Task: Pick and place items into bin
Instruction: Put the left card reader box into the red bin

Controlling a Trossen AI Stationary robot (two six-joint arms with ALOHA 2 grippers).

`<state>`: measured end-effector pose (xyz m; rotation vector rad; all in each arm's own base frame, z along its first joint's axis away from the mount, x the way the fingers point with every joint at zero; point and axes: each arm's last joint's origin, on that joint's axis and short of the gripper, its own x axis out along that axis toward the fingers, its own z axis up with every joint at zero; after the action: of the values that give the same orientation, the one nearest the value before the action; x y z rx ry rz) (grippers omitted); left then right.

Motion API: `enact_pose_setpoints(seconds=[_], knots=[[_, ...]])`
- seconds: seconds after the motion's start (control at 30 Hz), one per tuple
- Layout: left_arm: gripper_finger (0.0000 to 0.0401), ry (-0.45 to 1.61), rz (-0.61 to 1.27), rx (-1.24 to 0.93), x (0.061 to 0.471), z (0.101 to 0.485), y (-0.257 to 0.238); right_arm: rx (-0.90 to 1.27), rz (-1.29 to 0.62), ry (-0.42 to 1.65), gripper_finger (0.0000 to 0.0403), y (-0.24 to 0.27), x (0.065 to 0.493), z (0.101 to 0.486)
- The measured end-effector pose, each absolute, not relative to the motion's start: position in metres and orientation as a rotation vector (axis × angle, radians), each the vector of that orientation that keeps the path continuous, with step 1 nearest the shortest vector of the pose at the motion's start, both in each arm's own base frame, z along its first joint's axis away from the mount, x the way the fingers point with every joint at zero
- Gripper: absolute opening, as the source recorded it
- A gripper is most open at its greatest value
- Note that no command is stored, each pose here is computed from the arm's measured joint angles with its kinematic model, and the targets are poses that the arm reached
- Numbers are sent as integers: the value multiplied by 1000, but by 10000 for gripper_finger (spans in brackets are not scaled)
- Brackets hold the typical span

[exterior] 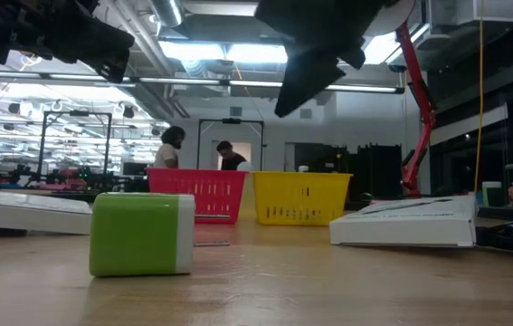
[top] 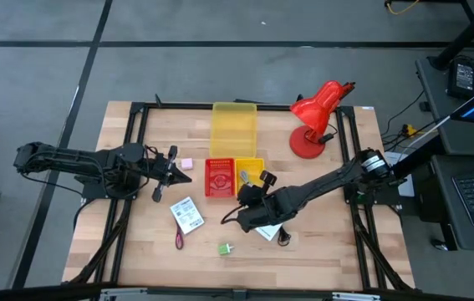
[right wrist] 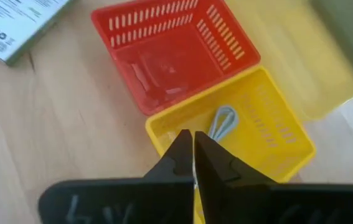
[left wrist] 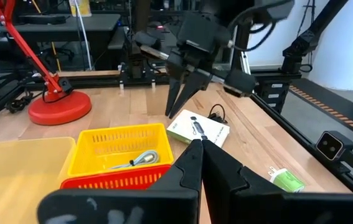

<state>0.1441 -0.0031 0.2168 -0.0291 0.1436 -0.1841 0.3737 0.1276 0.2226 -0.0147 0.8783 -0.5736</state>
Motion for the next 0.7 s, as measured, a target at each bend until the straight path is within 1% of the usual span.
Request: enact_pose_setpoints(seconds=[0.13,0.2,0.43,0.6,0.7], knots=[[4,142,-184,-29,144,217,-3,23,-530,765,0,123,362,226],[4,143,-183,-29,144,217,-3,33,-488,691,0,121,356,221],[4,142,-183,-29,144,217,-3,6,-363,463,0,109,327,204],[4,144,-183,-29,144,217,-3,-22,-319,310,0,102,307,200],[4,144,-183,-29,144,217,-3,-43,-307,251,0,98,298,192]])
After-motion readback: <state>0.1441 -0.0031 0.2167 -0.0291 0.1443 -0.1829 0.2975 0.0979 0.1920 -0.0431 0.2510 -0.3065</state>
